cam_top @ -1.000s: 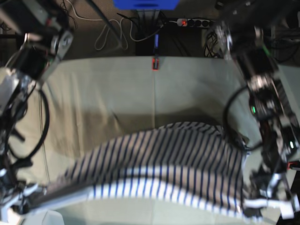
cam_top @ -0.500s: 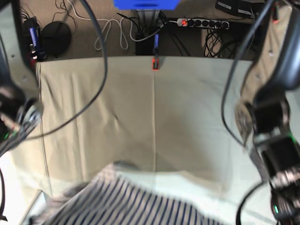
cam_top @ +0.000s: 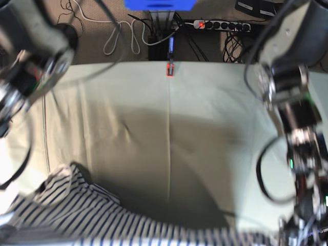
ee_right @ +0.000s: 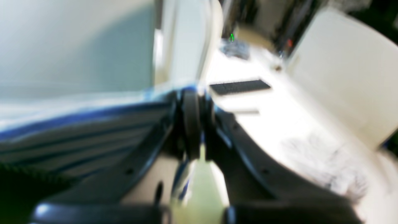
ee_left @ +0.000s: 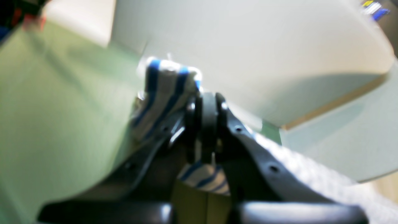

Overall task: Layout the t-shirt on the table in an organized manner, then fold the t-shirt properly
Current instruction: 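Lift the shirt with both grippers and lay it flat on the table, then hold the shirt with the right gripper and regrasp its corner with the left, then lift the shirt with both grippers, shake it and lay it down spread, then fold the held shirt edge over onto the shirt with both grippers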

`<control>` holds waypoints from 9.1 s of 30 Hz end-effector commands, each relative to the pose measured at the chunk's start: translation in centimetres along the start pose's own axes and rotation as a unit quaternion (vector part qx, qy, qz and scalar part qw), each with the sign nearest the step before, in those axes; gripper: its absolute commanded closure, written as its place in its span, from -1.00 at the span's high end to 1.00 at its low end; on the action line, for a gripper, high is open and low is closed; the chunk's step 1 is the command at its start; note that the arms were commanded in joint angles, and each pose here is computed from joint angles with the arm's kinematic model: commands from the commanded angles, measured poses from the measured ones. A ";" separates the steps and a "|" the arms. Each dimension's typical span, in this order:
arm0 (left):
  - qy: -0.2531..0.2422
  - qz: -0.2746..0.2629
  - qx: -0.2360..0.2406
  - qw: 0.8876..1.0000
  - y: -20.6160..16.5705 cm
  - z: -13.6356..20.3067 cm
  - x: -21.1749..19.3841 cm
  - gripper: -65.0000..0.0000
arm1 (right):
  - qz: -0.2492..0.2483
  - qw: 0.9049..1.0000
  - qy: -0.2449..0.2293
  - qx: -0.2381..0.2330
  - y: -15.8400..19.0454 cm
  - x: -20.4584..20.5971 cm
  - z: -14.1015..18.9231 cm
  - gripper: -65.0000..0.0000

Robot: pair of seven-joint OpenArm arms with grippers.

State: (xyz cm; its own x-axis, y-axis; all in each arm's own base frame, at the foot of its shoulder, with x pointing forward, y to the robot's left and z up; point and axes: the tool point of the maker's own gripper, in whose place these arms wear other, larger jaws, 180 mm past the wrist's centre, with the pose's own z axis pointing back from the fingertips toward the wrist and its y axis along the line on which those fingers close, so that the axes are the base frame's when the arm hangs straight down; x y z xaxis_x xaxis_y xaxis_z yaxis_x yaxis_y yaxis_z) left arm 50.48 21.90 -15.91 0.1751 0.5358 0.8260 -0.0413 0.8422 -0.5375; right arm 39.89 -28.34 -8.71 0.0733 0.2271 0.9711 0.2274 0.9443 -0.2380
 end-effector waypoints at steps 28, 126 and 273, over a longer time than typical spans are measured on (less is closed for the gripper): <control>0.167 0.246 0.201 0.933 21.3 19.4 -23.0 0.26 | -0.090 0.963 0.206 0.147 13.2 -24.4 17.7 -1.00; 0.064 0.310 0.254 0.914 25.3 31.4 -18.1 -0.99 | -0.092 0.957 0.228 0.153 13.5 -26.3 17.8 -1.00; 0.003 0.298 0.182 0.937 23.8 25.8 -11.1 -0.99 | -0.052 0.969 0.170 0.173 8.8 -25.3 16.1 -1.00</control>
State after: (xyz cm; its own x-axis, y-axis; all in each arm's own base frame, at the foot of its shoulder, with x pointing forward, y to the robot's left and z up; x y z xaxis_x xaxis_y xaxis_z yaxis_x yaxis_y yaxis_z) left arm 21.30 36.95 -35.14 0.0308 0.9291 0.3685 -0.5038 0.3329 -0.7971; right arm 23.66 -22.07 -36.82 0.4643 0.0889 0.8812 -0.0731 0.9954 -0.0618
